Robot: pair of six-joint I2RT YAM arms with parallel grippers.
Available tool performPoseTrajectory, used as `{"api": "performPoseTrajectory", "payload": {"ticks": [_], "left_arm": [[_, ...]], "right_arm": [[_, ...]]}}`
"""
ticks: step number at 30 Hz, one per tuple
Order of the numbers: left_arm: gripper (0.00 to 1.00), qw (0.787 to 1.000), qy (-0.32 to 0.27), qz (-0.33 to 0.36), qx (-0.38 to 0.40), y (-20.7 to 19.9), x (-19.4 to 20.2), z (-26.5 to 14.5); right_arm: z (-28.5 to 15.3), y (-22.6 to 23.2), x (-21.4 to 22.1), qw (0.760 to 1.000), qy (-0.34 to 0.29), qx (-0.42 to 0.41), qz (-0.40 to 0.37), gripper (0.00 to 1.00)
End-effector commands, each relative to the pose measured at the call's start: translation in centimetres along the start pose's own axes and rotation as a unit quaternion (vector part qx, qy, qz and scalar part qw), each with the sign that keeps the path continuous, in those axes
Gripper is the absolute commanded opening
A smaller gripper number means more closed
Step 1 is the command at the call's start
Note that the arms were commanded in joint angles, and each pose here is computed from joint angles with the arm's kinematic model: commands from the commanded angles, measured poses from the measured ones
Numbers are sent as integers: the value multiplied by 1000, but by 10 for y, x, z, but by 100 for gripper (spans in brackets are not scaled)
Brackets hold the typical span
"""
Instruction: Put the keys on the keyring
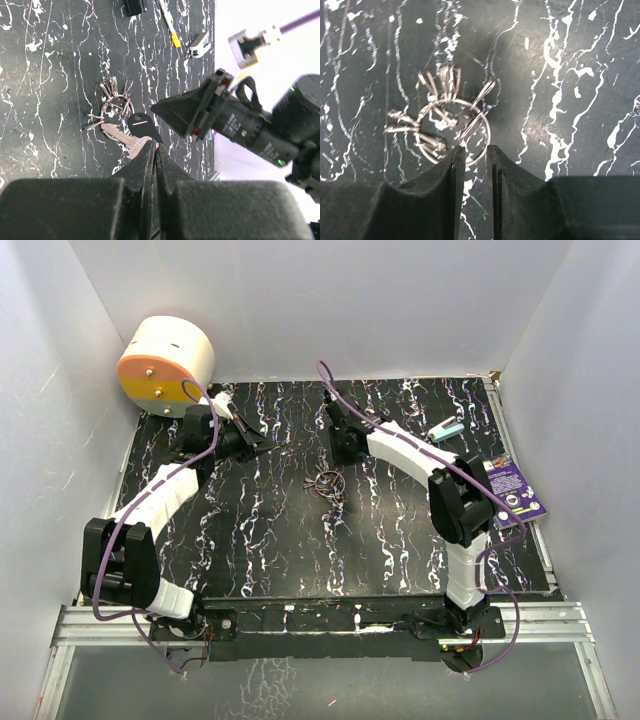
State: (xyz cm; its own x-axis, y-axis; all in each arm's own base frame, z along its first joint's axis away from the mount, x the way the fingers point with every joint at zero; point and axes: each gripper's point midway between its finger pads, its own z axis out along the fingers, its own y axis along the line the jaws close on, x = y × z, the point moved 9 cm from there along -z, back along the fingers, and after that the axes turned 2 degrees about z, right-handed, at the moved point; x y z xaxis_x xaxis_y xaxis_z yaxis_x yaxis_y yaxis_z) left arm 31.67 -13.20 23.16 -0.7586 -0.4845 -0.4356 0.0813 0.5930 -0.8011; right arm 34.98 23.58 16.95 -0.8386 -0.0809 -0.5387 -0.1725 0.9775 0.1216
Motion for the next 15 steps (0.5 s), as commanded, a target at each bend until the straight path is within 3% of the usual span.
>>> {"api": "performPoseTrajectory", "payload": {"ticks": [1,5,13,15], "left_arm": [[0,999,-12,23,23,-7,-7,-4],[0,999,-15,29,23,-6,-8,-5],[0,999,-22,37,25,-4,-9,-5],[0,999,-23,37,25,-4,-10,-6]], "right_arm": [[3,-12,-10,999,34,12,29,31],[9,-7,-5,998,51,-18,19,33],[9,-6,6,980,32,-37,-195,37],[13,-10,10,976,33,-30,-213,38]]}}
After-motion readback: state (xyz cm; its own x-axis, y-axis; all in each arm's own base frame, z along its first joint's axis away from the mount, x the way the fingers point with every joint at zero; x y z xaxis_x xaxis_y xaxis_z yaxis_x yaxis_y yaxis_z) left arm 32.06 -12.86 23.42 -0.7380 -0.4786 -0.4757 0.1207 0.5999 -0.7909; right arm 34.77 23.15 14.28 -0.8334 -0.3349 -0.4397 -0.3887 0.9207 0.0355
